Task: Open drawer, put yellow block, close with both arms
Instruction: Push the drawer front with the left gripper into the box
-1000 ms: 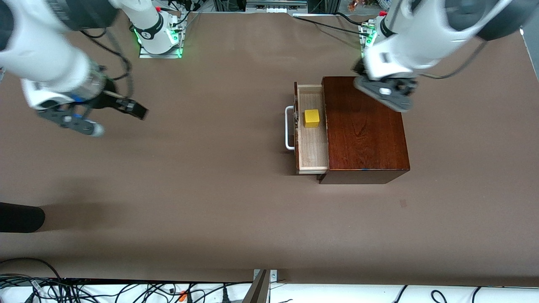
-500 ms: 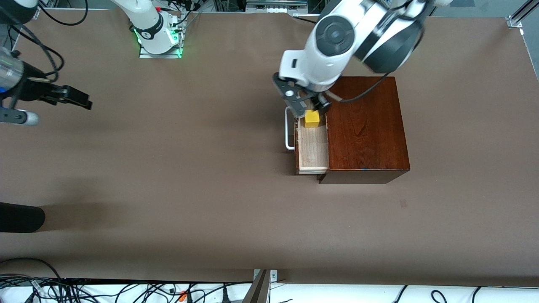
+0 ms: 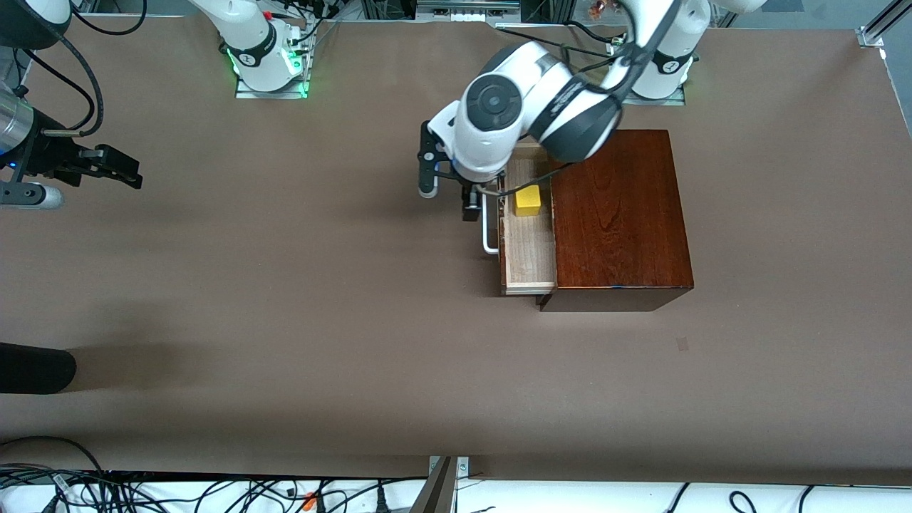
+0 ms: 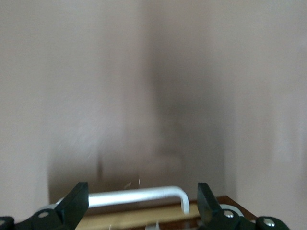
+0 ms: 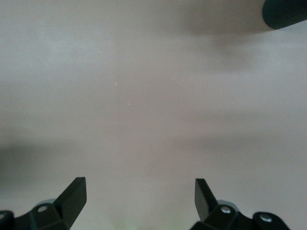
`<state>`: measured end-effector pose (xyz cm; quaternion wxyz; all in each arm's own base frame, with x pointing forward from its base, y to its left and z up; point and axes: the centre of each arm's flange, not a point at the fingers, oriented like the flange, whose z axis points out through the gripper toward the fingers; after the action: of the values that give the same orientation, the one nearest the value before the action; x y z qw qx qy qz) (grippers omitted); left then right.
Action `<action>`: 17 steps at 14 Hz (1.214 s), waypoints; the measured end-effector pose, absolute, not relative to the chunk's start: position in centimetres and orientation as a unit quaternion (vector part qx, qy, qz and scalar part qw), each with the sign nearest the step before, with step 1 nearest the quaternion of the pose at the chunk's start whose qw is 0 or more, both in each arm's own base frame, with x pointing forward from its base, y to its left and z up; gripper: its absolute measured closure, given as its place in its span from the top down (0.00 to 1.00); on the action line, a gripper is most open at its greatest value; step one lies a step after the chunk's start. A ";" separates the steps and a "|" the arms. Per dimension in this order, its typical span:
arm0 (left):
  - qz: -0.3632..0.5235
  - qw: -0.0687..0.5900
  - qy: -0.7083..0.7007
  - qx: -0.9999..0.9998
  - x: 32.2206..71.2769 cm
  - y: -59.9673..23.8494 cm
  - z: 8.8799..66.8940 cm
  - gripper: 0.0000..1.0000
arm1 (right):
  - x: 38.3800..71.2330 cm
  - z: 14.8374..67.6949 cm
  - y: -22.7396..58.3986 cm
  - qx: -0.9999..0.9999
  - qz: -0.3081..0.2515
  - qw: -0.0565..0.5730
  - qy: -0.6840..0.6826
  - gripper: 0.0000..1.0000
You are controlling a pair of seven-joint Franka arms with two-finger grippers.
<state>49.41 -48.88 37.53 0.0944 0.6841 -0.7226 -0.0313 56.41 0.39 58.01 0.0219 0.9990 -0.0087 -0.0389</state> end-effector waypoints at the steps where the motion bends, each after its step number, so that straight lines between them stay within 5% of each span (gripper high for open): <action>1: -0.033 0.095 -0.740 0.665 49.4 -49.3 35.7 1.00 | 56.3 58.1 0.3 0.999 -0.038 0.023 -0.009 1.00; 6: -0.030 0.086 -0.769 0.633 50.0 -50.0 30.4 1.00 | 56.3 58.2 0.2 0.999 -0.036 0.024 -0.010 1.00; 17: -0.089 0.031 -0.782 0.616 50.2 -48.1 29.5 1.00 | 56.3 58.2 0.1 0.999 -0.034 0.023 -0.009 1.00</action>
<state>50.22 -48.07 29.51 0.0309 0.6162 -0.7820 -0.0889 56.32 0.07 58.22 0.0234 0.9991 -0.0090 -0.0341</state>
